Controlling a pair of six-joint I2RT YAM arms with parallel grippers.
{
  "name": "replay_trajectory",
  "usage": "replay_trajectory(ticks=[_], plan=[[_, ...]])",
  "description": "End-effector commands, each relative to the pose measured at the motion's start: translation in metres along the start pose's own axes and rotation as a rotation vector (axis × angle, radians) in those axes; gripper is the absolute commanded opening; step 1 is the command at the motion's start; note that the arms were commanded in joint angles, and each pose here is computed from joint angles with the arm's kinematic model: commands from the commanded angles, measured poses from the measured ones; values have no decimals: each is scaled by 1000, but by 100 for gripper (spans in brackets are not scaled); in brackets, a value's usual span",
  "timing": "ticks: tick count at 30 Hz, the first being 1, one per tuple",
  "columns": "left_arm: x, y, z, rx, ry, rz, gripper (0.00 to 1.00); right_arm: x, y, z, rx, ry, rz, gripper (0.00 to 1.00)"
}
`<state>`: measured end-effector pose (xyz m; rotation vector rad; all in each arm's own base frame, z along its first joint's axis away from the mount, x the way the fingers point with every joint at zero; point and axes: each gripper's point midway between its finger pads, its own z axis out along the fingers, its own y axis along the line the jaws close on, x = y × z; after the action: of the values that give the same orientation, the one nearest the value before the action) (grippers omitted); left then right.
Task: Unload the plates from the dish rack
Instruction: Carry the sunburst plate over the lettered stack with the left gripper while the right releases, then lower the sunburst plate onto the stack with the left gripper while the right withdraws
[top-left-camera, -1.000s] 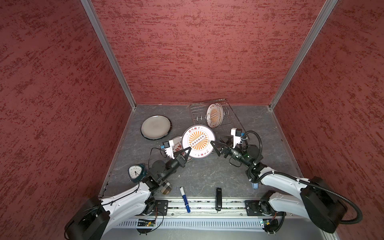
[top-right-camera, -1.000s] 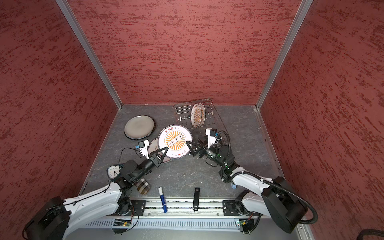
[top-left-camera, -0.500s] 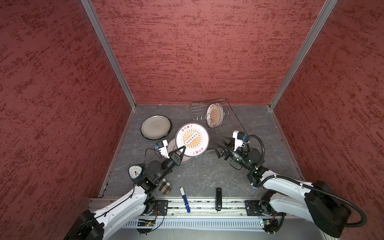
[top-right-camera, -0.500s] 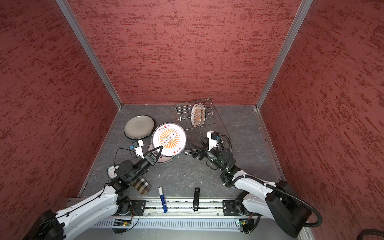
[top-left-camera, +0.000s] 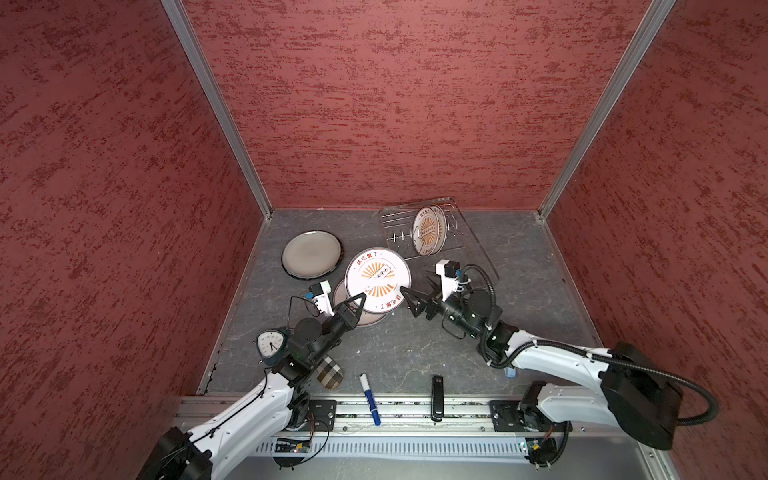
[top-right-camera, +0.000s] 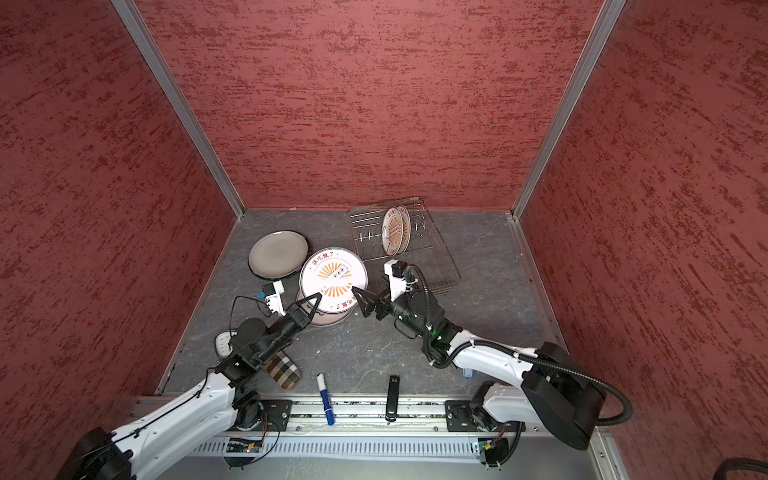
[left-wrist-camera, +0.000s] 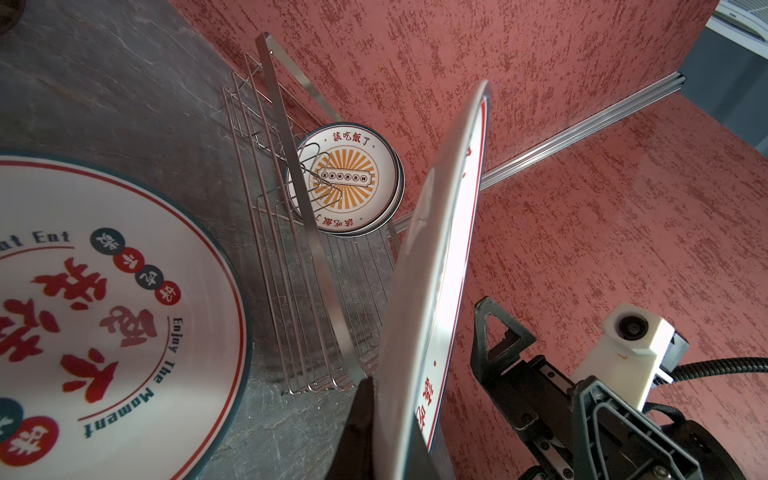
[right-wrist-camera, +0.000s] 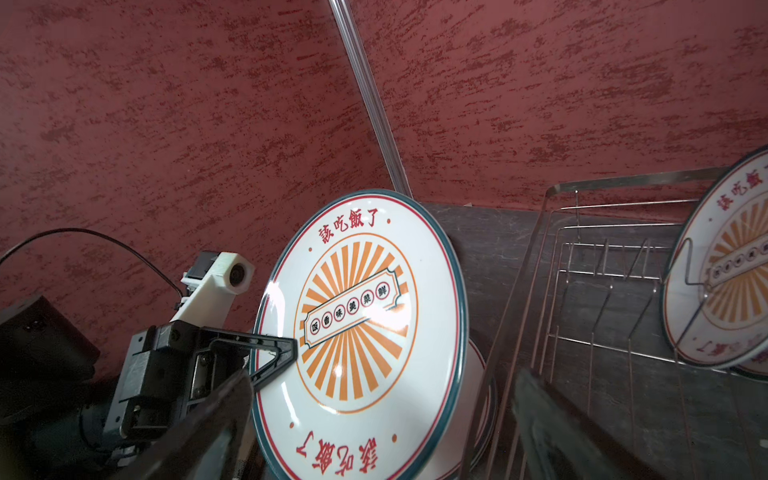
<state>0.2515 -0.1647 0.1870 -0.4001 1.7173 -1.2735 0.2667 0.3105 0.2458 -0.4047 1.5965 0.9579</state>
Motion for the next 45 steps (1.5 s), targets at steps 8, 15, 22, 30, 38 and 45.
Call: replay_trajectory(ticks=[8, 15, 22, 30, 38, 45], plan=[[-10, 19, -10, -96, -58, -62, 0, 4, -10, 20, 126, 27, -64, 99], [-14, 33, -18, -177, -74, -105, 0, -4, -12, 14, 142, -16, -35, 99], [-12, 35, -16, -182, -60, -121, 0, -11, -16, 6, 163, -57, -14, 99], [-7, 53, -20, -261, -45, -239, 0, -6, -14, 8, 152, -32, -19, 99], [-2, 74, -23, -401, -39, -324, 0, 13, 5, 28, 40, 73, -59, 99], [4, 85, -15, -478, -3, -371, 0, 27, 9, 47, 34, 171, -70, 99]])
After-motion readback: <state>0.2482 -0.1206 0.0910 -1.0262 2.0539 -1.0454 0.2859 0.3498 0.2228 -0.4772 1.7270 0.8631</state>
